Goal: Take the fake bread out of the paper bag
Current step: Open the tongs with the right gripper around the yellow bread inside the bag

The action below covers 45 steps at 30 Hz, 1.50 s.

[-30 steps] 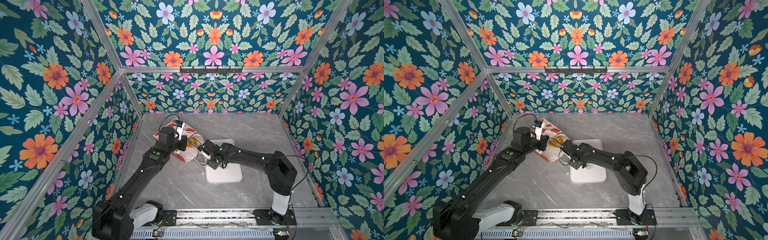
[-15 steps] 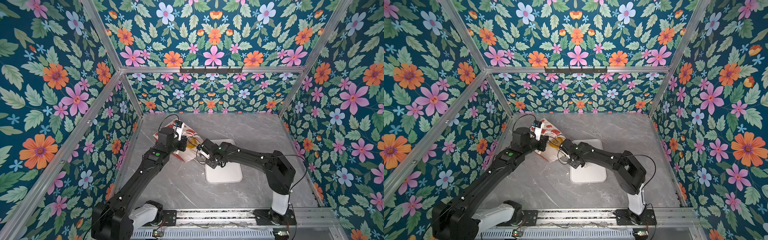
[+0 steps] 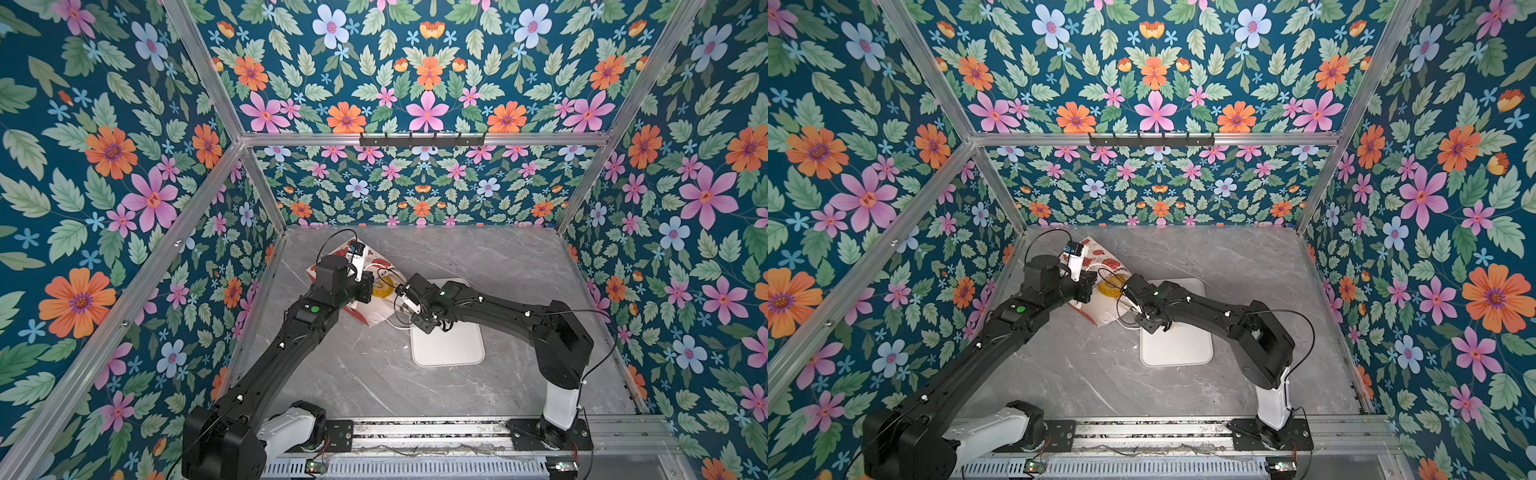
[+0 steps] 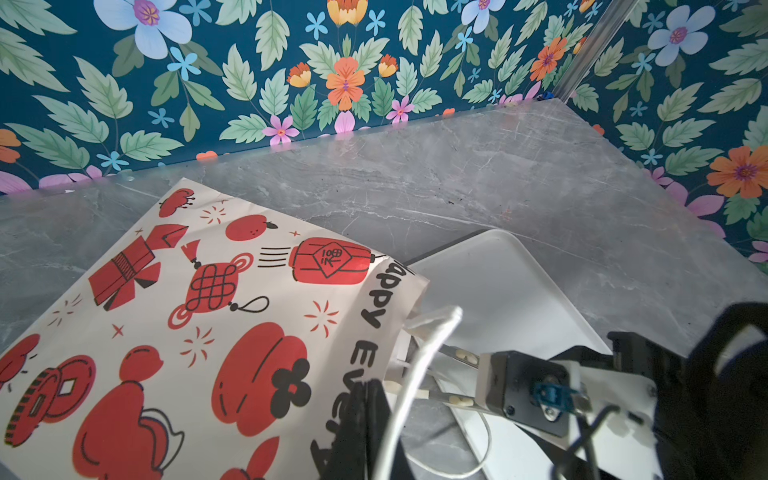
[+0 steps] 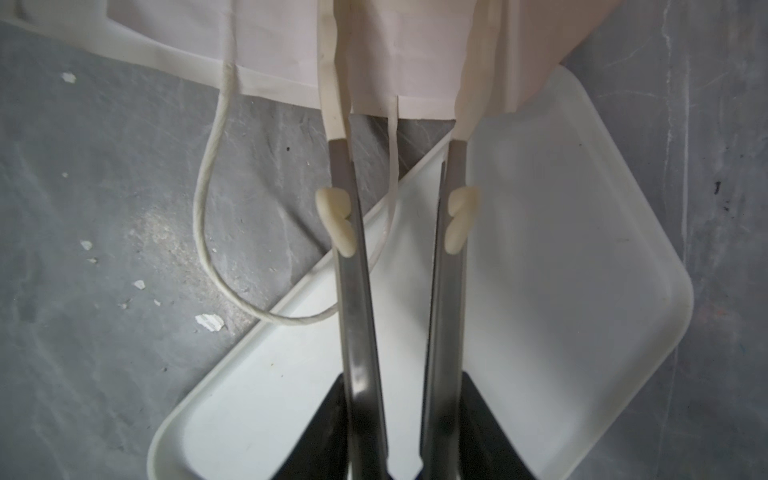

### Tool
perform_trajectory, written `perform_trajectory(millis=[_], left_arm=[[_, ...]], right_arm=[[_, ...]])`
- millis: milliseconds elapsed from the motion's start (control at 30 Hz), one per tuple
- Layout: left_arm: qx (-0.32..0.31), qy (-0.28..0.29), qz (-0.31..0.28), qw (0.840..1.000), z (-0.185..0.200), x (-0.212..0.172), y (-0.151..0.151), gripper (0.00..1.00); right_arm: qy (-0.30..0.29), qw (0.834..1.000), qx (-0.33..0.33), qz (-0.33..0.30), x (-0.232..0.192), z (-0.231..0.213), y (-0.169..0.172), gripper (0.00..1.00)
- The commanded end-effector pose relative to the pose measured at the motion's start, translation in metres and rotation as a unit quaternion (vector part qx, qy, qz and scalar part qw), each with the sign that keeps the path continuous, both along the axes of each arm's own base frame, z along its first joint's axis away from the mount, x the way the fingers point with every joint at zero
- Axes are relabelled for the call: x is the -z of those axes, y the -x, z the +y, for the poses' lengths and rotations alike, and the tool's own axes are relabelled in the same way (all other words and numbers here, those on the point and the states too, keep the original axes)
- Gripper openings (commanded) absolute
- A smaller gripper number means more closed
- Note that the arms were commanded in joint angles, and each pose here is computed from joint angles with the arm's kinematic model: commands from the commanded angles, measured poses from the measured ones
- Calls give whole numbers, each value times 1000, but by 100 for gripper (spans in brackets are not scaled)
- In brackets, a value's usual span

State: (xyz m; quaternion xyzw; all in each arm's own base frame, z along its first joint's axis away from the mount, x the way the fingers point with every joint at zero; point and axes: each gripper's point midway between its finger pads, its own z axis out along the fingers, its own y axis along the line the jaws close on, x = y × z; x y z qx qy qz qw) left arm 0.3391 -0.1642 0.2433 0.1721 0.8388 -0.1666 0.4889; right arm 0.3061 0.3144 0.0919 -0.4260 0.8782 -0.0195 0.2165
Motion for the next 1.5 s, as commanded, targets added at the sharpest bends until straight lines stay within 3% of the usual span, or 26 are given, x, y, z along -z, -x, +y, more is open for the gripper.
perform_trajectory(millis=[0, 167, 467, 1233, 1467], left_arm=[[-1, 0, -9, 1000, 1, -4, -2, 0], [-1, 2, -9, 1000, 0, -5, -2, 0], [-2, 1, -9, 1000, 1, -6, 0, 0], [2, 2, -11, 1000, 0, -10, 0, 0], [3, 2, -10, 1000, 0, -10, 1, 0]], right_arm=[[-11, 1000, 14, -10, -7, -1, -3, 41], [-8, 1000, 18, -15, -6, -2, -5, 41], [-57, 998, 14, -27, -24, 4, -6, 44], [-162, 987, -10, 10, -34, 25, -8, 45], [-157, 988, -6, 7, -27, 24, -16, 46]])
